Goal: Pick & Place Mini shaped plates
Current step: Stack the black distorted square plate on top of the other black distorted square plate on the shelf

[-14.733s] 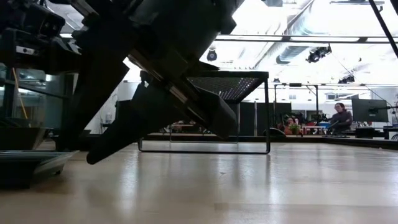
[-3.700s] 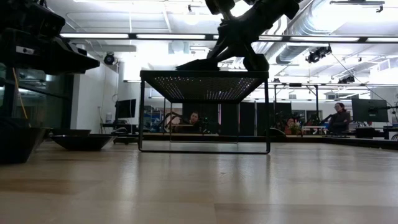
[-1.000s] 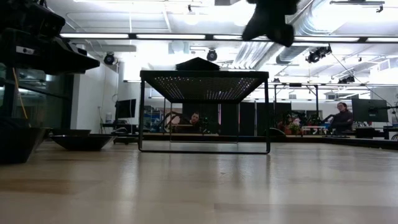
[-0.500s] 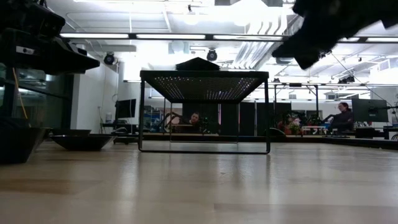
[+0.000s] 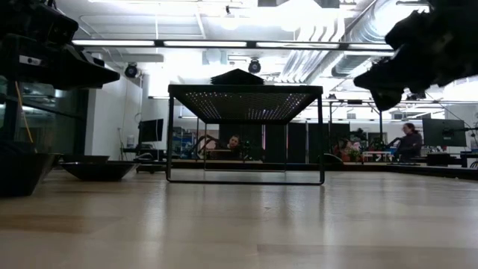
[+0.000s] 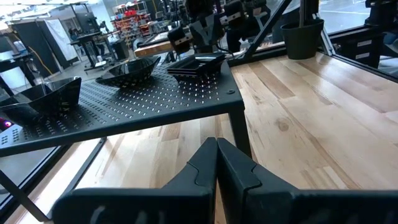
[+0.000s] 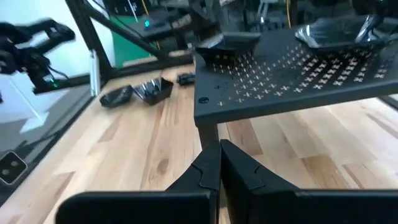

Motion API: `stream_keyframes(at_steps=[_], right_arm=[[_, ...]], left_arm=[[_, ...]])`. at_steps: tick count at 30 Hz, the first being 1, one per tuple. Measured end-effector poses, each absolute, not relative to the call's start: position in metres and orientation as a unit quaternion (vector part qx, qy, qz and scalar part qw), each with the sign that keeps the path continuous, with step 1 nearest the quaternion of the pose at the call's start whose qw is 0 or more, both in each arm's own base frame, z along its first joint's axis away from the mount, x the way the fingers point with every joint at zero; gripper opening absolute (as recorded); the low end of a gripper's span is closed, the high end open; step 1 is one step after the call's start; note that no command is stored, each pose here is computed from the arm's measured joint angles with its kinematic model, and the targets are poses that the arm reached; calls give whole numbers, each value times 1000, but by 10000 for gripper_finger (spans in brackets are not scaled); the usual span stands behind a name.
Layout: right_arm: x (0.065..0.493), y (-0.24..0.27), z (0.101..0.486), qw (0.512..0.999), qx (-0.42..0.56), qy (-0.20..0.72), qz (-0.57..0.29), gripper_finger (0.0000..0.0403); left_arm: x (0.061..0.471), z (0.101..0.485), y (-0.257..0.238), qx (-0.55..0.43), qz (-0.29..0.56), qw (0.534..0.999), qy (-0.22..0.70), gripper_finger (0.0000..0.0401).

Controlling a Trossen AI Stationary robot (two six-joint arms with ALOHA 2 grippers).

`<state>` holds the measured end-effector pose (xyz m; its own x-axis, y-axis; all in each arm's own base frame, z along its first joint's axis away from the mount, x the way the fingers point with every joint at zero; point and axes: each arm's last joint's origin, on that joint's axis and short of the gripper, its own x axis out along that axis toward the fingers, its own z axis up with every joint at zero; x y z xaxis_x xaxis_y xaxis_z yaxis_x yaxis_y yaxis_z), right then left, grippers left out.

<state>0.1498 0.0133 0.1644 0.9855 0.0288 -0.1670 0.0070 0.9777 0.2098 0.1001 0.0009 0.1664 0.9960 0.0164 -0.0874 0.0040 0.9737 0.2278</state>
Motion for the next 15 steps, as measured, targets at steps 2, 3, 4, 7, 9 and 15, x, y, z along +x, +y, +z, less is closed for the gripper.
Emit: stream_keyframes(at_steps=[2,3,4,7,9,15], right_arm=[[145,13,158,992,104,73,8,0],[142,13,155,992,105,69,8,0],[141,12,153,992,105,66,8,0],[139,12,153,994,94,62,11,0],[139,13,154,995,83,56,25,0],[134,11,160,998,49,34,37,0]], left_arm=[[100,166,1,115,3,992,44,1],[100,166,1,115,3,992,44,1],[100,166,1,115,3,992,45,1],[100,166,1,115,3,992,45,1],[100,166,1,115,3,992,44,1],[100,166,1,115,3,992,44,1]])
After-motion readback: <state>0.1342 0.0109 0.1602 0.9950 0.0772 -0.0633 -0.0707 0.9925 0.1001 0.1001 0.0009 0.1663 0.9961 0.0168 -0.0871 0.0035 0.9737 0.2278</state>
